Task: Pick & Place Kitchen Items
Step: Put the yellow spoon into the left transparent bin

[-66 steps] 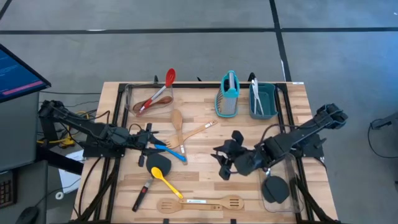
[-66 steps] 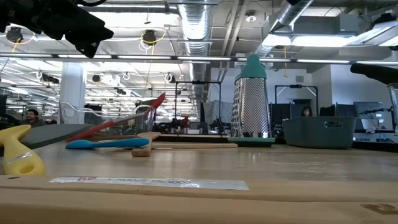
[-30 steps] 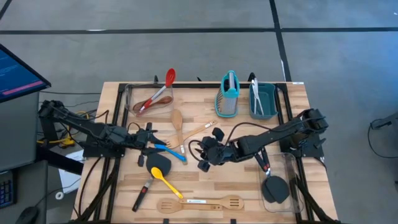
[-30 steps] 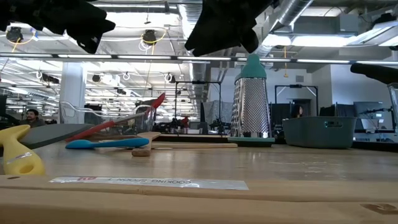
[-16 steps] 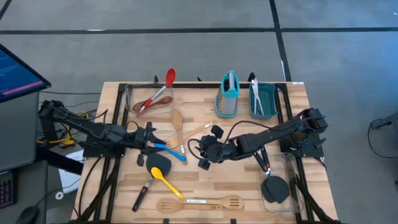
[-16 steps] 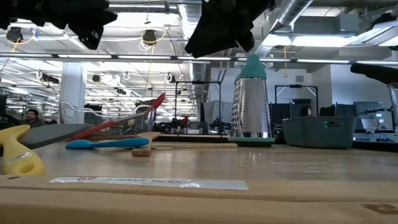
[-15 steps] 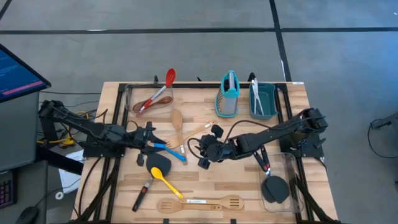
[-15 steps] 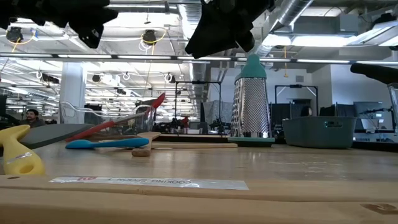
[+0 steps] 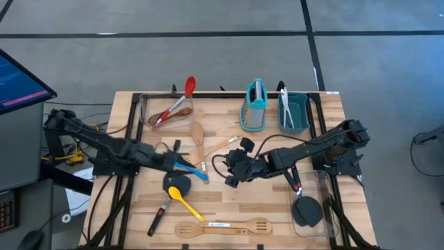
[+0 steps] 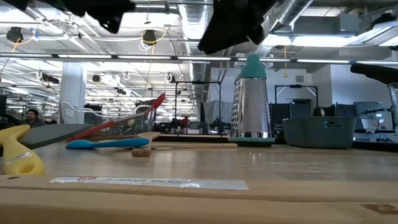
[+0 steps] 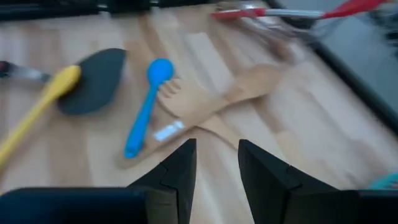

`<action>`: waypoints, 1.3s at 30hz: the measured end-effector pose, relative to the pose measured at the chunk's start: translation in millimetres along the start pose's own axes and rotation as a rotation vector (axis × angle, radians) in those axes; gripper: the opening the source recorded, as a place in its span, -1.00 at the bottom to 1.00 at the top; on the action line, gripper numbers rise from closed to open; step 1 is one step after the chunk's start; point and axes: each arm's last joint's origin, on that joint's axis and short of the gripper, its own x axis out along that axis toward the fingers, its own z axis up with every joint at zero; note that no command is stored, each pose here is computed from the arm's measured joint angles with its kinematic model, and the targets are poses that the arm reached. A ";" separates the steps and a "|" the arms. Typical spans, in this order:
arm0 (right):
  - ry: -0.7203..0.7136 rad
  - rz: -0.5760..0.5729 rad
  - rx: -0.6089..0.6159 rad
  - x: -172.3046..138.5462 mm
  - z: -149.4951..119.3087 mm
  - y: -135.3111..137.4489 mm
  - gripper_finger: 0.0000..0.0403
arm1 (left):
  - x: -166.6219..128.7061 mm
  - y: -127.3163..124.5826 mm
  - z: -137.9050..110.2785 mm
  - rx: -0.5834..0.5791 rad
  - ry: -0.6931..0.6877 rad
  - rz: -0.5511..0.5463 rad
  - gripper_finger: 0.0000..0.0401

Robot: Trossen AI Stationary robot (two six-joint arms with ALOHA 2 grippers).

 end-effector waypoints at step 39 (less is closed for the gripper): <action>-0.561 0.442 -0.042 -51.5 -71.3 -89.5 -0.65 | 14.0 -15.3 0.7 0.033 0.115 -0.031 -0.91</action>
